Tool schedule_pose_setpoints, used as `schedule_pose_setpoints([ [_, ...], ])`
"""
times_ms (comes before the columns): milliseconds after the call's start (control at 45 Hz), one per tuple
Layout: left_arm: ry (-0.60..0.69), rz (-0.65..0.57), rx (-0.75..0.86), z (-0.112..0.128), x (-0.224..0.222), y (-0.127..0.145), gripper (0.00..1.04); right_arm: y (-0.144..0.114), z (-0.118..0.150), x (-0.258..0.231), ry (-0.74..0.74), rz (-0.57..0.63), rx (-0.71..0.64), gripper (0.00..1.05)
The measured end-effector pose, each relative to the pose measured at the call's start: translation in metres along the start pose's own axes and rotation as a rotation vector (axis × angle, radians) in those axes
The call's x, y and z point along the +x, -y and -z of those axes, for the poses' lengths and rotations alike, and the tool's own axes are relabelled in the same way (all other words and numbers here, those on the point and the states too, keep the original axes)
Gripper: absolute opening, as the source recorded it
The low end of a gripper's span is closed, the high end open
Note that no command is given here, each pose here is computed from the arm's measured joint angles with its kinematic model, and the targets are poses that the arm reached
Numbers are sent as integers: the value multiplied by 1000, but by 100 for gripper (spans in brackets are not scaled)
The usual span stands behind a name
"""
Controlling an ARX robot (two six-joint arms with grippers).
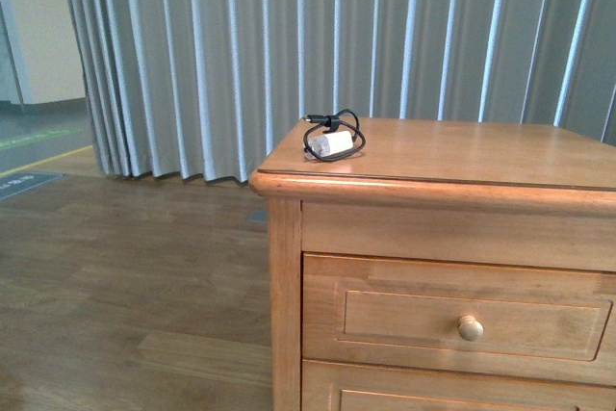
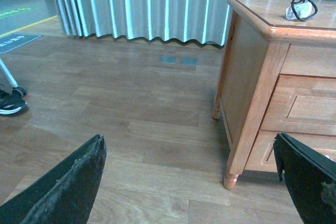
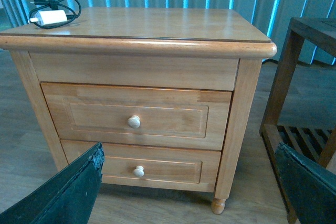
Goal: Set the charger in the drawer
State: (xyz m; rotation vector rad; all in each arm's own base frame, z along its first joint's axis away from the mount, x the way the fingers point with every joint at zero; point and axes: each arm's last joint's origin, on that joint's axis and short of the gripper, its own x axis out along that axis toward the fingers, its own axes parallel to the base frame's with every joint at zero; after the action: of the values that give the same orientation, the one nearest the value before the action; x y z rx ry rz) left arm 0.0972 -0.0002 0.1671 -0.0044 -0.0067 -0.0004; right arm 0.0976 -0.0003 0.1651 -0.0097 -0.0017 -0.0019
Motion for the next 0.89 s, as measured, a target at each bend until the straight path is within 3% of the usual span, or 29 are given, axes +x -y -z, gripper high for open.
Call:
schedule_pose_setpoints([
  [889, 0, 0, 0, 0, 0, 0, 99, 0, 0, 0, 0, 0, 0, 96],
])
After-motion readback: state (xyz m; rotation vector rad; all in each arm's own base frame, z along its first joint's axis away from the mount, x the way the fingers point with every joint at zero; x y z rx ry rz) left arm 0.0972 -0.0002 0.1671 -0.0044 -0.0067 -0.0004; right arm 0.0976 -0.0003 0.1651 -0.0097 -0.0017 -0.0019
